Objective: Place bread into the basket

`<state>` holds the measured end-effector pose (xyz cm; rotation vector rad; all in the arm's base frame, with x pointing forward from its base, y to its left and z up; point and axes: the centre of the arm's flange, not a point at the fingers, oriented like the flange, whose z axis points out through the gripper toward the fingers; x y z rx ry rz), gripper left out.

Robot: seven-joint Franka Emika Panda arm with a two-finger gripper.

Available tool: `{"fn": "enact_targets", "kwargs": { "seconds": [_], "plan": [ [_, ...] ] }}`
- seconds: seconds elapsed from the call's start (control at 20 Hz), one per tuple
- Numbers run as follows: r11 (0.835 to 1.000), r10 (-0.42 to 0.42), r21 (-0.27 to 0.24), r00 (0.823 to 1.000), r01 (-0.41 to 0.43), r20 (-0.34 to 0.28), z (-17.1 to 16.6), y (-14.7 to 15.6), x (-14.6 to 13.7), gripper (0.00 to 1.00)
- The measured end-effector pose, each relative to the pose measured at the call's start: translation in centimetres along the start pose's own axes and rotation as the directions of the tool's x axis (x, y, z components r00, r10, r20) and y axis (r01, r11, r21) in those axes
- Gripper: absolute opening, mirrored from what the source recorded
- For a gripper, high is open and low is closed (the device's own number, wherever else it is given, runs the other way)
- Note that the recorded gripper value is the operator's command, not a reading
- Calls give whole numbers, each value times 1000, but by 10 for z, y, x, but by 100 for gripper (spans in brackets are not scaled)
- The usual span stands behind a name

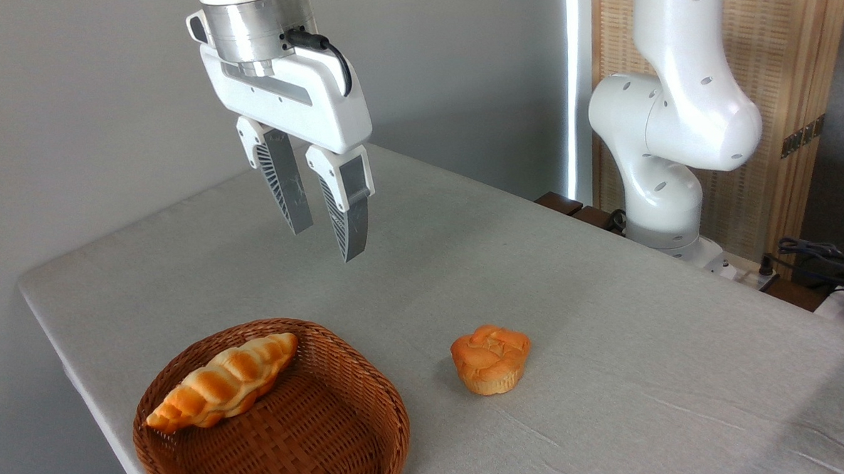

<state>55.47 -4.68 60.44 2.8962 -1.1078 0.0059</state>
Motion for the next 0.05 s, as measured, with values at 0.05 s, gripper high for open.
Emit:
{"fn": "enact_targets", "kwargs": {
  "seconds": [0.05],
  "plan": [
    [1000,5,0,1000,-5,0,0,0,0,100]
  ]
}}
